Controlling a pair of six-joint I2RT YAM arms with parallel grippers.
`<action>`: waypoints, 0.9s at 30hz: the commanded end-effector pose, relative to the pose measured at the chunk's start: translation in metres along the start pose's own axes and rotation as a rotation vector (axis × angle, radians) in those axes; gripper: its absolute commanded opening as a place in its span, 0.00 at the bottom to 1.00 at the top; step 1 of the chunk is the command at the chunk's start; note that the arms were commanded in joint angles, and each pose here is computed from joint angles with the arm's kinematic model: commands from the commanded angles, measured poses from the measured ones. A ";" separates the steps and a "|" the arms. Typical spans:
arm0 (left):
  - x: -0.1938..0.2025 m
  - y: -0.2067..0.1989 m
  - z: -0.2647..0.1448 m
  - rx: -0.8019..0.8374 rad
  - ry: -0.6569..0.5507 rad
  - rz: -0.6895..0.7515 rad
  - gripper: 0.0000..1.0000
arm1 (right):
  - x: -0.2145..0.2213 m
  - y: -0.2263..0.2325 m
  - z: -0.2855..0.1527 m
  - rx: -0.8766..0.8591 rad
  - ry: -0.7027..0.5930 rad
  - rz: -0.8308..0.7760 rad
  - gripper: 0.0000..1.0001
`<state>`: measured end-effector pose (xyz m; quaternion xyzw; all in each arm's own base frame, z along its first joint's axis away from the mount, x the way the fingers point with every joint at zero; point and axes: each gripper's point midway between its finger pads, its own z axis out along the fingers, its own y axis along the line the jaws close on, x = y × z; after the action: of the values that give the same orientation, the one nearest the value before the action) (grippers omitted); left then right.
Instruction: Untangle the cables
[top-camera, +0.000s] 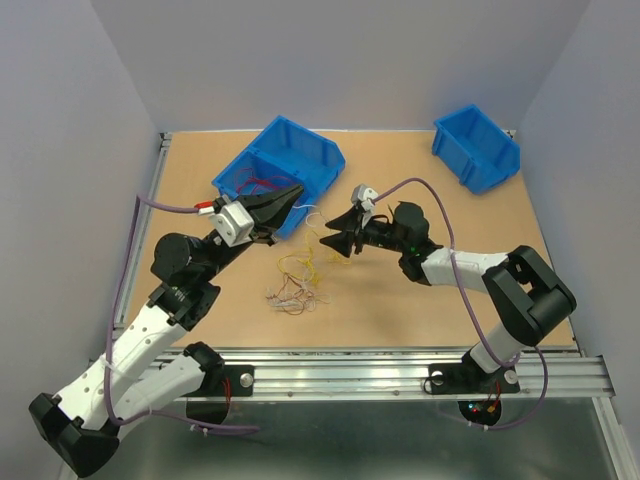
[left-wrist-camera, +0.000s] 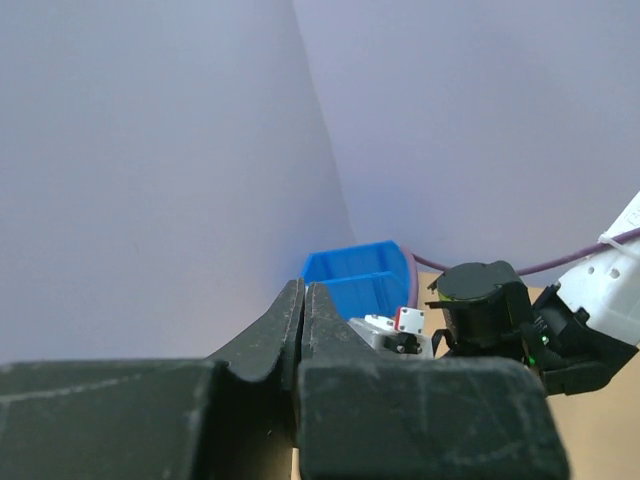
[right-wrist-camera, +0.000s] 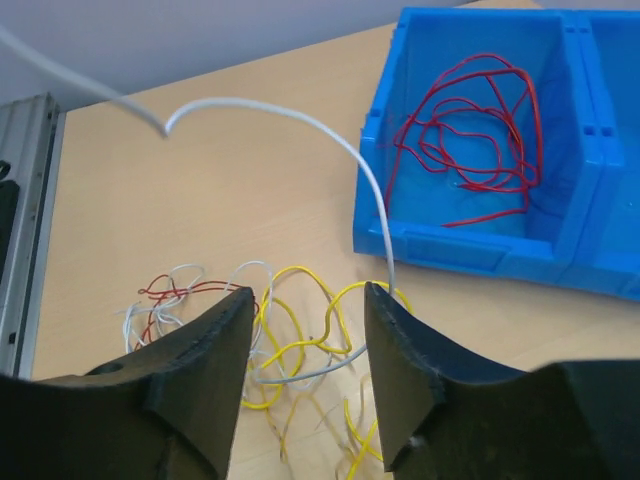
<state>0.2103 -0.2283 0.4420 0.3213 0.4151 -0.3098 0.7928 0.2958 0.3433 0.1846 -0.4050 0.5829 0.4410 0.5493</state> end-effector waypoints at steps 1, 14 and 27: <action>-0.027 0.009 -0.002 -0.049 -0.110 0.003 0.00 | -0.020 -0.008 0.004 0.048 -0.055 -0.060 0.62; -0.021 0.017 -0.002 -0.086 -0.092 0.009 0.00 | -0.026 -0.017 0.009 0.080 -0.088 -0.032 0.73; -0.026 0.027 -0.008 -0.145 -0.116 0.008 0.00 | -0.009 -0.040 0.020 0.158 -0.054 0.013 0.61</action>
<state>0.2234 -0.2110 0.4461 0.2658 0.4227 -0.2933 0.8153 0.3258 0.3395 0.1668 -0.3513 0.6268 0.4061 0.5646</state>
